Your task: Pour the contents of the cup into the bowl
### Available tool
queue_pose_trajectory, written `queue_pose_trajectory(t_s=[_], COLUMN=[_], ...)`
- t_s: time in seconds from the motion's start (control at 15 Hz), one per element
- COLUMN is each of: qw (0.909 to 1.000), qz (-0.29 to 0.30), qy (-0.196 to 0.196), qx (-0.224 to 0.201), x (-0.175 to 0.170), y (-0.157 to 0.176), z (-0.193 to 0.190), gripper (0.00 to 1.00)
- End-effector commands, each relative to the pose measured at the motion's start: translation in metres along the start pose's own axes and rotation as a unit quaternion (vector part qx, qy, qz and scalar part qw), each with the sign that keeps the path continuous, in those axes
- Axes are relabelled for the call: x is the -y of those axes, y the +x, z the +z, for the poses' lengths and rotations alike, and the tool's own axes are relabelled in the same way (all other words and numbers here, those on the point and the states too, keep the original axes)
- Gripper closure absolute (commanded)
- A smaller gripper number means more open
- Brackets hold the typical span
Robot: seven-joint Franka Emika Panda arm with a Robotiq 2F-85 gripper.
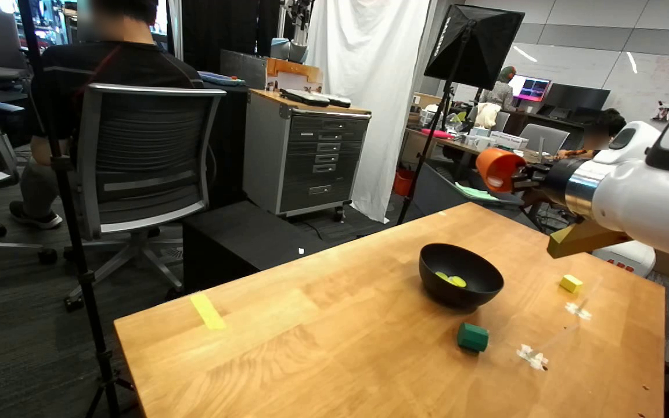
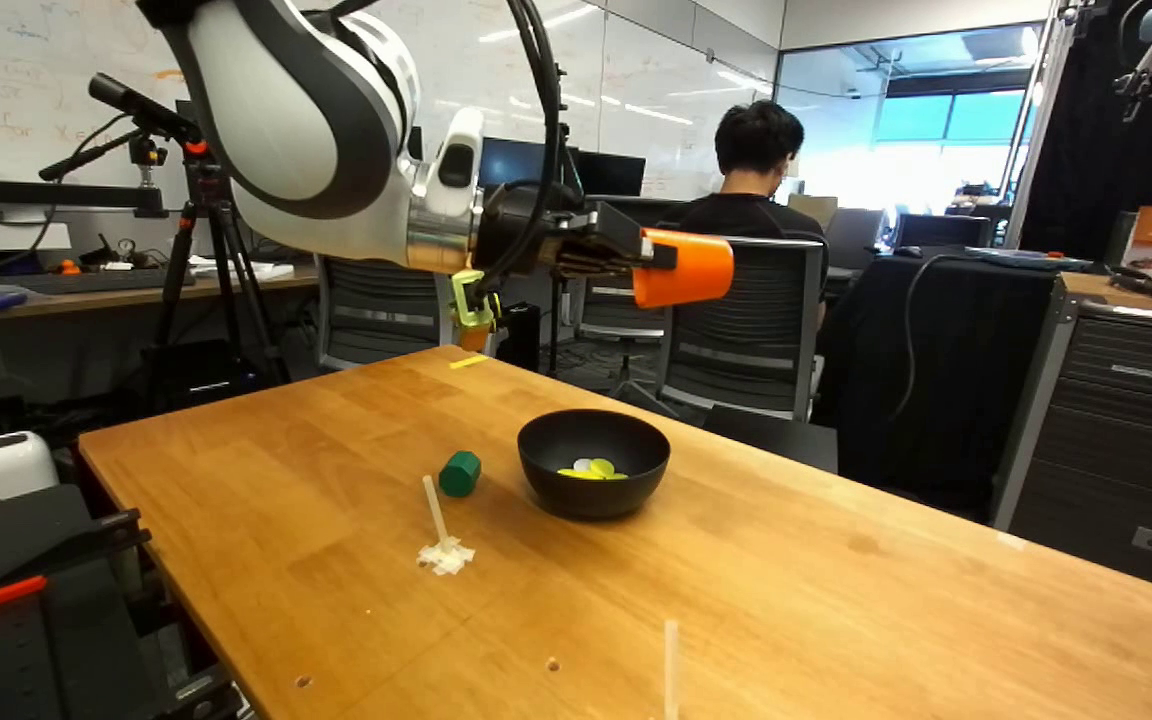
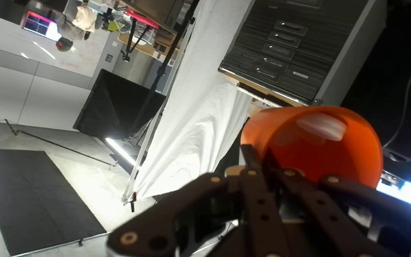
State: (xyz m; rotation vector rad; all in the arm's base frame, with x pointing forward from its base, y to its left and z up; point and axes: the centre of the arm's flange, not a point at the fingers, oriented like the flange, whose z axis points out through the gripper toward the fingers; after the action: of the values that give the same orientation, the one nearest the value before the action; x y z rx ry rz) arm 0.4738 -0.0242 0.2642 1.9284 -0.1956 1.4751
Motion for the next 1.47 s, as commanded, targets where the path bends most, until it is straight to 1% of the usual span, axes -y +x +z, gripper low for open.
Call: queue_pose_trajectory(t_s=[0.0, 0.47, 1.07, 1.4], qw=[0.9994, 0.9985, 0.998, 0.9972], qz=[-0.002, -0.01, -0.011, -0.012], qy=[0.004, 0.011, 0.008, 0.012], qx=[-0.034, -0.053, -0.061, -0.073], x=[-0.0065, -0.006, -0.0065, -0.0059], y=[0.0086, 0.0111, 0.0123, 0.0138], z=[-0.0058, -0.005, -0.0043, -0.0043], gripper=[0.99, 0.99, 0.99, 0.99])
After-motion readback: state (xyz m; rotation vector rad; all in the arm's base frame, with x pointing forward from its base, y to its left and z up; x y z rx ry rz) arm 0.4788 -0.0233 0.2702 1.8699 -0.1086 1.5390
